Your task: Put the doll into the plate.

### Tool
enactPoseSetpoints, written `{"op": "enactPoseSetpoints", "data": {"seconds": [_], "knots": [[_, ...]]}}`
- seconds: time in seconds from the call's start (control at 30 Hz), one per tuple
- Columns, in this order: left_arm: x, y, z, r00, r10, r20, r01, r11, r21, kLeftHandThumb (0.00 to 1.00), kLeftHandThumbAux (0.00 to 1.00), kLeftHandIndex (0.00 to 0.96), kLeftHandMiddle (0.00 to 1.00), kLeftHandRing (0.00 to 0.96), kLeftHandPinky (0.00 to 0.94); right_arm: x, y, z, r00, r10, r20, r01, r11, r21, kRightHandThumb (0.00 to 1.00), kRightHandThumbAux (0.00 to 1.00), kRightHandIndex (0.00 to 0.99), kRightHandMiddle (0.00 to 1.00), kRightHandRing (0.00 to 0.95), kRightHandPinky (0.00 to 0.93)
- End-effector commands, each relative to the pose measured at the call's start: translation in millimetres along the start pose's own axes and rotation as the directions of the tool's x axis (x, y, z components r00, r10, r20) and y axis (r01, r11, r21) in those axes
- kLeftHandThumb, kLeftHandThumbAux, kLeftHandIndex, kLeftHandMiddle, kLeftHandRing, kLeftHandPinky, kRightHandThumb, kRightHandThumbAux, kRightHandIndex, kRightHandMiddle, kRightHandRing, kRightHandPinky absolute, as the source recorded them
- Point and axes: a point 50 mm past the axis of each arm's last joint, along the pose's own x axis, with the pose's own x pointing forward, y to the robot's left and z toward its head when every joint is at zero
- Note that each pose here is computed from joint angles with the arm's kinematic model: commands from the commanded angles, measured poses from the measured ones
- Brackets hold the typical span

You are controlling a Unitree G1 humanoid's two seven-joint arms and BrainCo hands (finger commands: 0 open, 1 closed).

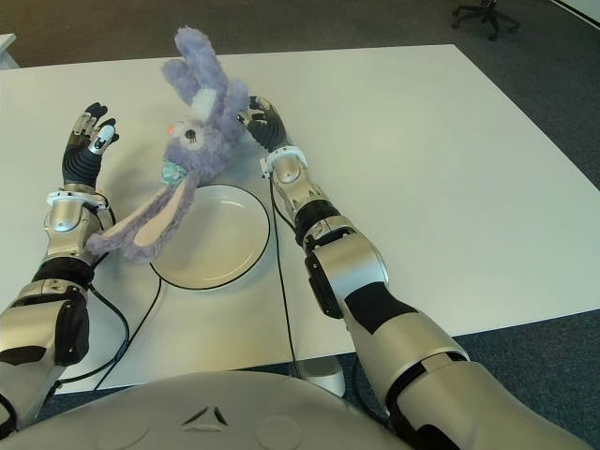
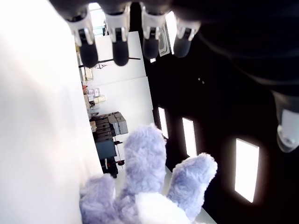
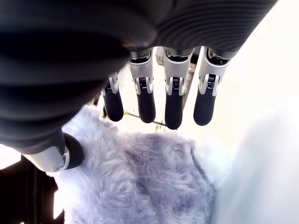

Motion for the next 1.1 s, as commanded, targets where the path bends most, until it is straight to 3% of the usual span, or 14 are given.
{"op": "enactPoseSetpoints", "data": {"seconds": [0.03, 0.4, 0.7, 1.1], "knots": [[-46.0, -16.1, -54, 0.972, -0.02, -0.234, 0.015, 1.0, -0.026, 0.0, 0.45, 0.0, 0.078, 0.101, 0.13, -2.3, 67.4, 42, 0.986, 0.159, 0.057, -0.163, 0.985, 0.058, 0.526, 0.46, 0.129, 0.145, 0.161, 0.207], [-48.5, -16.3, -55, 0.973, -0.011, -0.23, 0.007, 1.0, -0.021, 0.0, 0.446, 0.0, 0.086, 0.105, 0.132, -3.3, 61.2, 33, 0.982, 0.182, 0.053, -0.187, 0.975, 0.121, 0.491, 0.475, 0.08, 0.096, 0.103, 0.139], [-49.3, -15.3, -55, 0.974, -0.016, -0.228, 0.012, 1.0, -0.02, 0.0, 0.44, 0.0, 0.081, 0.099, 0.121, -5.1, 57.9, 34, 0.981, 0.162, 0.104, -0.178, 0.97, 0.166, 0.414, 0.509, 0.07, 0.104, 0.11, 0.15], [-48.6, -14.8, -55, 0.973, -0.021, -0.231, 0.017, 1.0, -0.019, 0.0, 0.452, 0.0, 0.078, 0.094, 0.104, -7.3, 57.9, 37, 0.976, 0.152, 0.156, -0.178, 0.969, 0.169, 0.387, 0.513, 0.071, 0.115, 0.12, 0.162]]}}
